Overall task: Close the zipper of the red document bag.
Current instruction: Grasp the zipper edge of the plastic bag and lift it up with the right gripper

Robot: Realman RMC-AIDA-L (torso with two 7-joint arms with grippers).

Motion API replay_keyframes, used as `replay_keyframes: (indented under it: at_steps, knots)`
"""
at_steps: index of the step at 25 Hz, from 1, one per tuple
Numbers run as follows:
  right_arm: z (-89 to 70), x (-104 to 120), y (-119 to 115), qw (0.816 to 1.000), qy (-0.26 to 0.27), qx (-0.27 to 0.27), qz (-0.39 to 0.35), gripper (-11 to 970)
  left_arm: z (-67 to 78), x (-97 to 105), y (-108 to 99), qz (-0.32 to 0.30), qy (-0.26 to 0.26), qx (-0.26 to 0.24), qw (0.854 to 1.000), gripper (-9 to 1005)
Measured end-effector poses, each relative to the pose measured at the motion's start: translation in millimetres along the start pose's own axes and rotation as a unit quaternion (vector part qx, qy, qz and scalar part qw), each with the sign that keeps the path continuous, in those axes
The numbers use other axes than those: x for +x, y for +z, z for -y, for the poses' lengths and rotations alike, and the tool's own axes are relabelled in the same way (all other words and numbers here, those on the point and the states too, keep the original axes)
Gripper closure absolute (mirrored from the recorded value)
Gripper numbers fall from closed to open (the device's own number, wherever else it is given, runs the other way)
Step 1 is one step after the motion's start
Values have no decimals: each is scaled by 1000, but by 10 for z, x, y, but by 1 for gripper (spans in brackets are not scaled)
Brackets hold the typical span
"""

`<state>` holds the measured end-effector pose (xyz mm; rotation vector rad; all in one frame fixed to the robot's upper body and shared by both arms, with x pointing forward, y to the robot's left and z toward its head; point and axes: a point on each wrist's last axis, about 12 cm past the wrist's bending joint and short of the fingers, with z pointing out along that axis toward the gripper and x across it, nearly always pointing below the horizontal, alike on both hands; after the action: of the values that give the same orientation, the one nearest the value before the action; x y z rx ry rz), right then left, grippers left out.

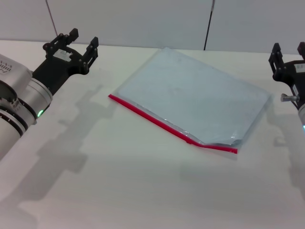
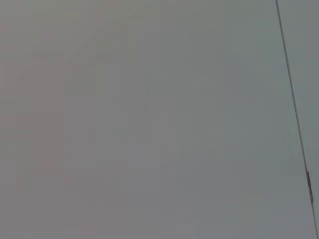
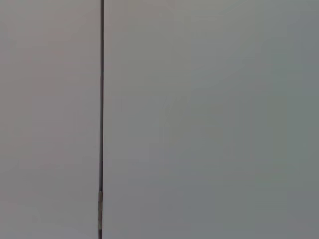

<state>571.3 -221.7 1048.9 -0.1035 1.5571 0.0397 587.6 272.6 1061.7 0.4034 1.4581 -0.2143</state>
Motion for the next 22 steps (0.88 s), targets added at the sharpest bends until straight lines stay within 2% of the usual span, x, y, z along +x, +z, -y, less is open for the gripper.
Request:
replay_keyframes:
  at_steps: [22]
  knots:
    - [-122,-11,65,999,8,-24,-20,350,-5,2,4,-2,0,-1,1000,444]
